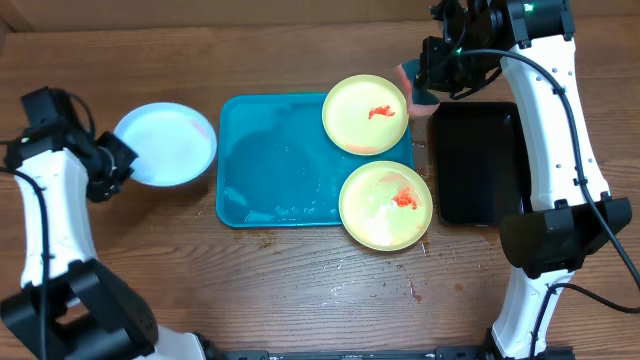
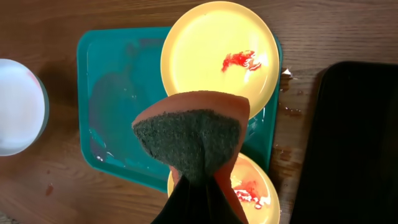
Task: Clean dirty plates on tray and stack at the side
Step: 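Carry the white plate left and set it on the table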
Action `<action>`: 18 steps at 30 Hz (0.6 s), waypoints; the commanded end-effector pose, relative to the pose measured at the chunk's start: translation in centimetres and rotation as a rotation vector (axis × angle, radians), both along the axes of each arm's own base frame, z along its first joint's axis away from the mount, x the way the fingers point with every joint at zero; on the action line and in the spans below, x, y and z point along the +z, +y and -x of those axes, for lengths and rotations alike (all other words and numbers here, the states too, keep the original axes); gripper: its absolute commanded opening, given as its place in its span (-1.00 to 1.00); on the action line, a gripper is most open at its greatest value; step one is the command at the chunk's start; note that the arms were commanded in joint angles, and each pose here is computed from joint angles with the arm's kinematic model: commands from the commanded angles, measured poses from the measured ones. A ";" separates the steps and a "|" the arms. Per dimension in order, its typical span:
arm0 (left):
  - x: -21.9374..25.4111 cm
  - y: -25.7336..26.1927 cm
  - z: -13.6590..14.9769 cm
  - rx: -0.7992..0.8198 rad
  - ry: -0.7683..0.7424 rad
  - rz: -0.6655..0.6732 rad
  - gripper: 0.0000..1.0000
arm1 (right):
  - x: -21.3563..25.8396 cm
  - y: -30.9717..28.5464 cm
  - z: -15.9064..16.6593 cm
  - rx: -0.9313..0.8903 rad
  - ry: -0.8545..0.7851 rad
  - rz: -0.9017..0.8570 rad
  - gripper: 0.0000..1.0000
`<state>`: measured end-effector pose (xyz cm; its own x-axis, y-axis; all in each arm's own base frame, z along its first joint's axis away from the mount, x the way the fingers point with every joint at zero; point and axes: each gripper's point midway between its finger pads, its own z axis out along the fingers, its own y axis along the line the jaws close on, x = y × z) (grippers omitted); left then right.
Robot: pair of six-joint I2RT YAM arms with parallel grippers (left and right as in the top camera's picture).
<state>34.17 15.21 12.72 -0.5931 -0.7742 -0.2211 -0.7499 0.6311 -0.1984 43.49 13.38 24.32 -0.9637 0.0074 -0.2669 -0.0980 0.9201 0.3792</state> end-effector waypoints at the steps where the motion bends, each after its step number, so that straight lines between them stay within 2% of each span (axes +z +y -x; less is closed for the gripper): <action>1: -1.7 1.6 0.2 -0.001 0.036 0.021 -0.92 | 0.7 -0.2 -0.1 0.009 -0.031 0.013 -0.93; 6: -4.9 3.9 0.7 0.052 0.088 0.051 -0.92 | 0.6 -0.2 0.1 0.008 -0.021 0.017 -0.93; 15: -9.2 4.7 -0.5 0.041 0.117 0.066 -0.91 | 0.5 -0.3 0.3 0.009 -0.010 0.019 -0.92; 17: -9.5 4.6 -0.6 0.007 0.123 0.062 -0.81 | 0.4 -0.3 0.4 0.009 -0.007 0.019 -0.92; 18: -9.5 4.5 -0.6 -0.008 0.123 0.058 -0.64 | 0.4 -0.3 0.4 0.009 -0.005 0.020 -0.93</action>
<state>33.91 20.04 3.03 -0.5721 -0.8155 -0.0874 -0.8053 0.5787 -0.1285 43.00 13.01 24.03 -0.9688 0.0011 -0.2479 -0.0911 0.9283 0.3604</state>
